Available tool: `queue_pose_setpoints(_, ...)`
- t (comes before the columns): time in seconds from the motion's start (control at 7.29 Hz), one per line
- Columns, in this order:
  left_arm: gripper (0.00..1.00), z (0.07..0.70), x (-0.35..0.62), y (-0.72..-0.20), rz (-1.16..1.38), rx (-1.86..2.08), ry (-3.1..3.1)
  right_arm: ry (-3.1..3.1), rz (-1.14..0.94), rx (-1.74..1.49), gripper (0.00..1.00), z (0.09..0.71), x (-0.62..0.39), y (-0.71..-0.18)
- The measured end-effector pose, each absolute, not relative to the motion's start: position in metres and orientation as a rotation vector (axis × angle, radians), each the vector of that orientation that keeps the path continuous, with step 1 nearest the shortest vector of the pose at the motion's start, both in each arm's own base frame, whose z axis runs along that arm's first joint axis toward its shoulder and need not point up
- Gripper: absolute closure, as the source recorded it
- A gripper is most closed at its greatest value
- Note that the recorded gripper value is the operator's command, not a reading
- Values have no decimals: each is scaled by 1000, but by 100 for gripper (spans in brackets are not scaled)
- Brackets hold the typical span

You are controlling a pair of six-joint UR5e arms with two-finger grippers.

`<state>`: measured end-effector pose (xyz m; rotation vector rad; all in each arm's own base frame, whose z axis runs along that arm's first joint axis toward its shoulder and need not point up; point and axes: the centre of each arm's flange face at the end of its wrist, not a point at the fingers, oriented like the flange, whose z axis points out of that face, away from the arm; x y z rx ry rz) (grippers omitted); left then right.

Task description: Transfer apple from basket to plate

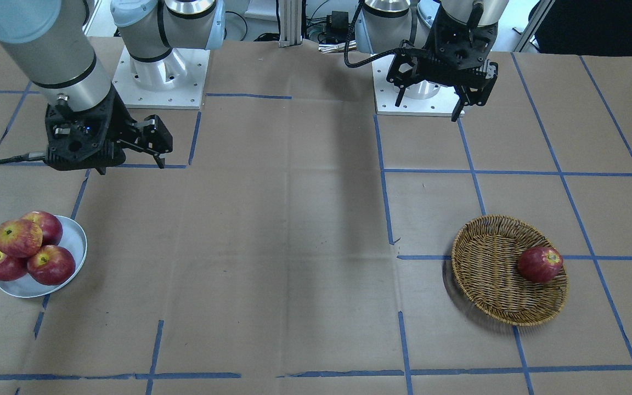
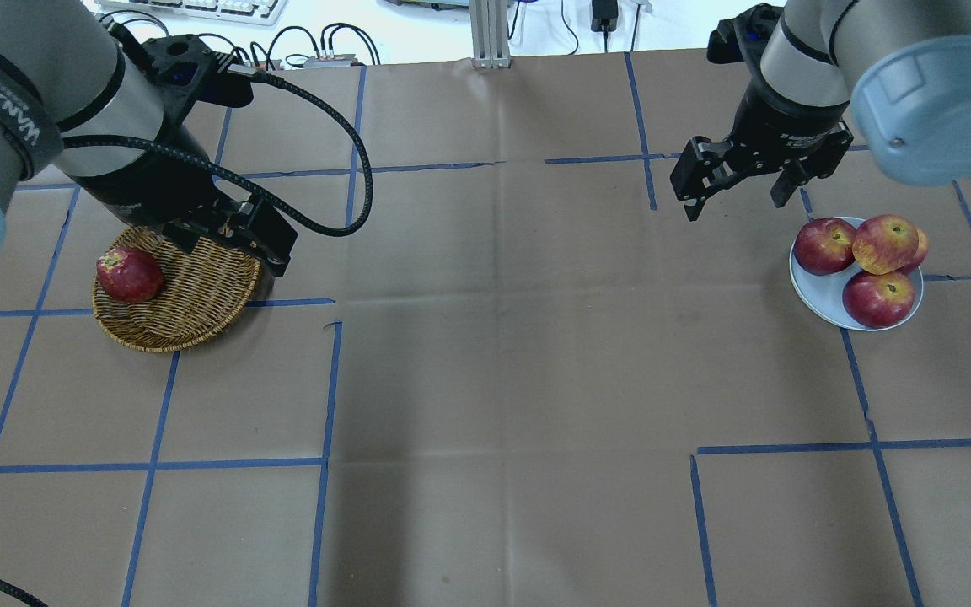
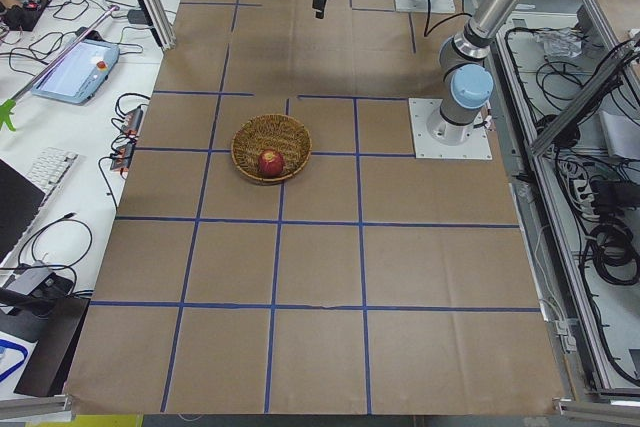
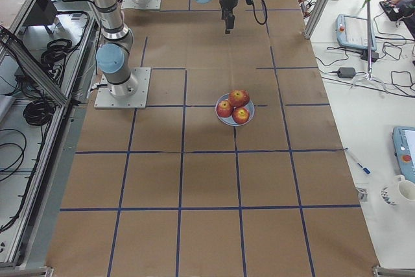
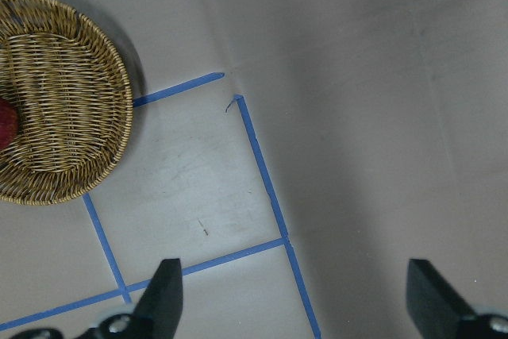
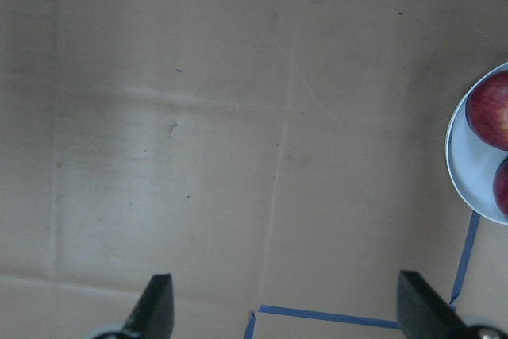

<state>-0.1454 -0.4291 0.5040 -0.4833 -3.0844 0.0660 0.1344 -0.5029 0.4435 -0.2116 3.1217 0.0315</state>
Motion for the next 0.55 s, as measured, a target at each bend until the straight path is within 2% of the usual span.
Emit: queue_pose_setpoints(0.55,1,504,-145,-429,65,-483,-3084,3123,18,-212,0,455,134,-491)
